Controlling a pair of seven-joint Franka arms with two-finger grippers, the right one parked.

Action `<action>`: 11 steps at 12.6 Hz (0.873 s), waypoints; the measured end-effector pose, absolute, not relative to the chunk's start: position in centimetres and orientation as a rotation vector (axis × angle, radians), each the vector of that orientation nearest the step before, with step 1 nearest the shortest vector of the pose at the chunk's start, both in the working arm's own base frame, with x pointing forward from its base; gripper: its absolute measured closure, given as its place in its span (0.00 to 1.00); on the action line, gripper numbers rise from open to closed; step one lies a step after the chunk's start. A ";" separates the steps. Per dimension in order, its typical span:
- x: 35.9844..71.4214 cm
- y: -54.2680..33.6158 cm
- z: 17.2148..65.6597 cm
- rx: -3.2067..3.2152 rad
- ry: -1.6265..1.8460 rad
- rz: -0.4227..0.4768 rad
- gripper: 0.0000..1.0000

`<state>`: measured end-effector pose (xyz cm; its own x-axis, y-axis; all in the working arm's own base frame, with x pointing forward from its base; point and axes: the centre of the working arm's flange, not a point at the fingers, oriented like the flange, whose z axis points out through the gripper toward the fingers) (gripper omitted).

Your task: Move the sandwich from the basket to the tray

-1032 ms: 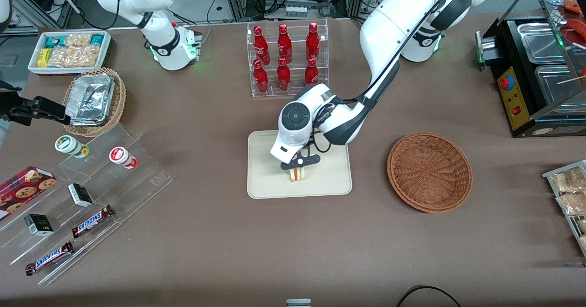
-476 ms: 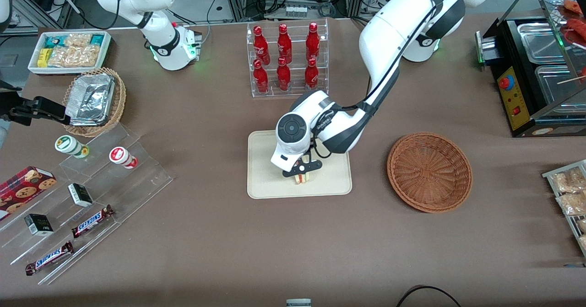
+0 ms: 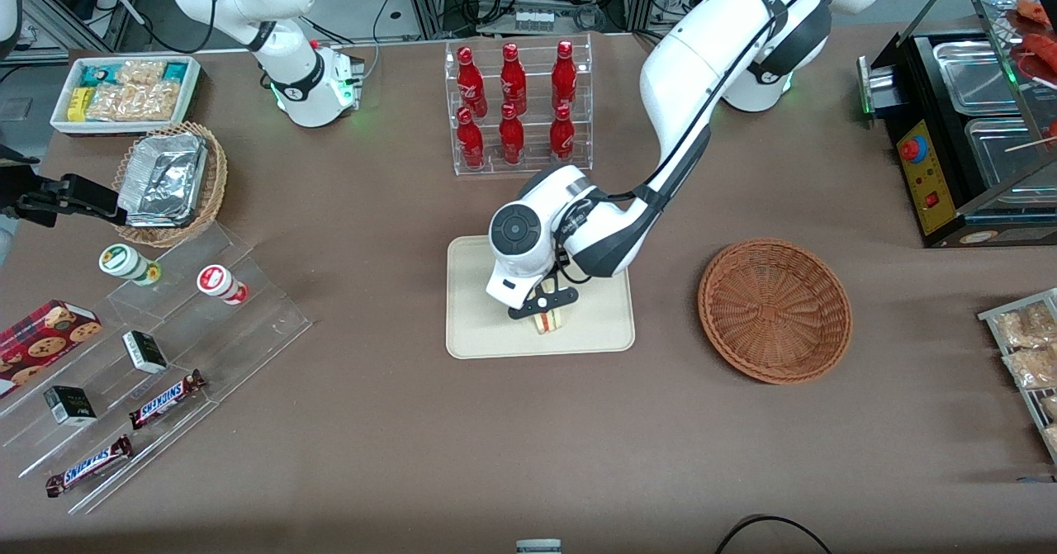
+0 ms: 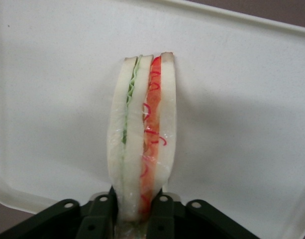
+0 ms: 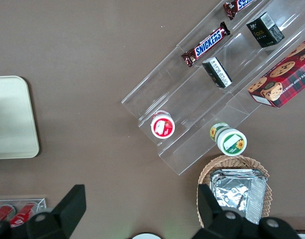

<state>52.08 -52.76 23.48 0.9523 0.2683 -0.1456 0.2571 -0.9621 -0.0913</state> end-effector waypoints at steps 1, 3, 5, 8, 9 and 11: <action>52.2 -52.8 23.8 -3.038 -0.413 0.236 0.56; 52.7 -52.8 25.1 -3.046 -0.422 0.223 0.34; 53.2 -52.6 28.5 -3.049 -0.429 0.205 0.11; 54.5 -50.2 35.5 -3.054 -0.419 0.164 0.00; 55.4 -48.3 37.5 -3.054 -0.378 0.166 0.00; 57.2 -44.4 40.6 -3.049 -0.294 0.192 0.00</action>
<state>57.16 -44.38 40.55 0.9739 0.1946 -0.1171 0.1856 -0.9791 -0.0835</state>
